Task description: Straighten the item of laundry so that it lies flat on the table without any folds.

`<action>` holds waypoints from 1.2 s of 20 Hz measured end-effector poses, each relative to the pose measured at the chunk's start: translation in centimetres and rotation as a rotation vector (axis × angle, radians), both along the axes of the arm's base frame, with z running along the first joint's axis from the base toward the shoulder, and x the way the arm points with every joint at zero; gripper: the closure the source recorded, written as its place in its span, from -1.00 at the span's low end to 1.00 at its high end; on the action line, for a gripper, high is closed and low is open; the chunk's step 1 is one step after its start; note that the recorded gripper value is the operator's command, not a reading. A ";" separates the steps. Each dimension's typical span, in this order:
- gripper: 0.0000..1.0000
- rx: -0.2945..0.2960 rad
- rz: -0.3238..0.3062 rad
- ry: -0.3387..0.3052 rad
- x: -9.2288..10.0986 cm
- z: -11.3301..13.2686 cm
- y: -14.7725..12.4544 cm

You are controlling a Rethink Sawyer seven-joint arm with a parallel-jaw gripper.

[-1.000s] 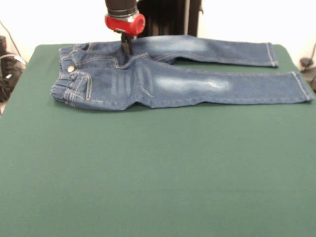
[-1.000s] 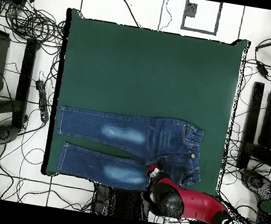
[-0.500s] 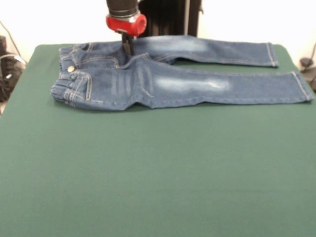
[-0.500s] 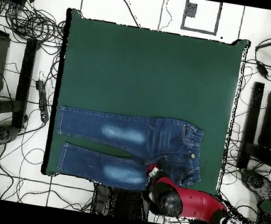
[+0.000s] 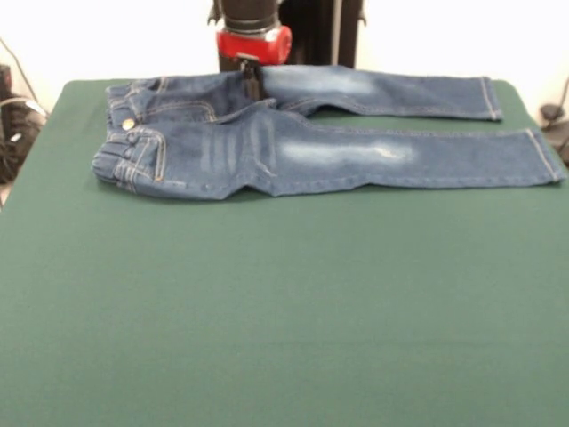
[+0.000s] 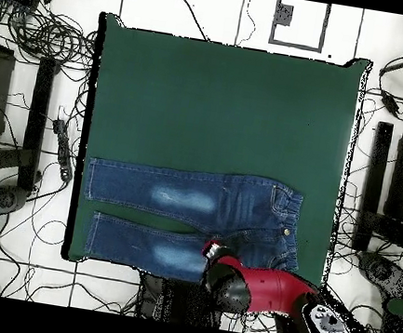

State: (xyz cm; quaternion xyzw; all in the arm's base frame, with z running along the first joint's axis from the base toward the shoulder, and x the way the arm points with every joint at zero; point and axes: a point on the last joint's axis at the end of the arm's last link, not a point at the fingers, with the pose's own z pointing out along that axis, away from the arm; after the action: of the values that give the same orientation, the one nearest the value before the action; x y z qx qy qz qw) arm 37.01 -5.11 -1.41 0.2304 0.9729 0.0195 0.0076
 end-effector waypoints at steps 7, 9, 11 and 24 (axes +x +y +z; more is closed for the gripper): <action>1.00 -0.038 -0.017 -0.031 2.8 2.2 1.1; 1.00 -0.048 -0.036 -0.039 3.5 2.8 0.9; 1.00 -0.057 -0.055 -0.044 4.1 3.5 0.6; 1.00 -0.088 -0.092 -0.043 5.8 5.2 0.0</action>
State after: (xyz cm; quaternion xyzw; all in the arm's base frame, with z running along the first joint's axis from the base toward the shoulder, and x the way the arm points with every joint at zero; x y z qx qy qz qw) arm 42.79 -5.12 3.77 0.2738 0.9608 -0.0187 0.0393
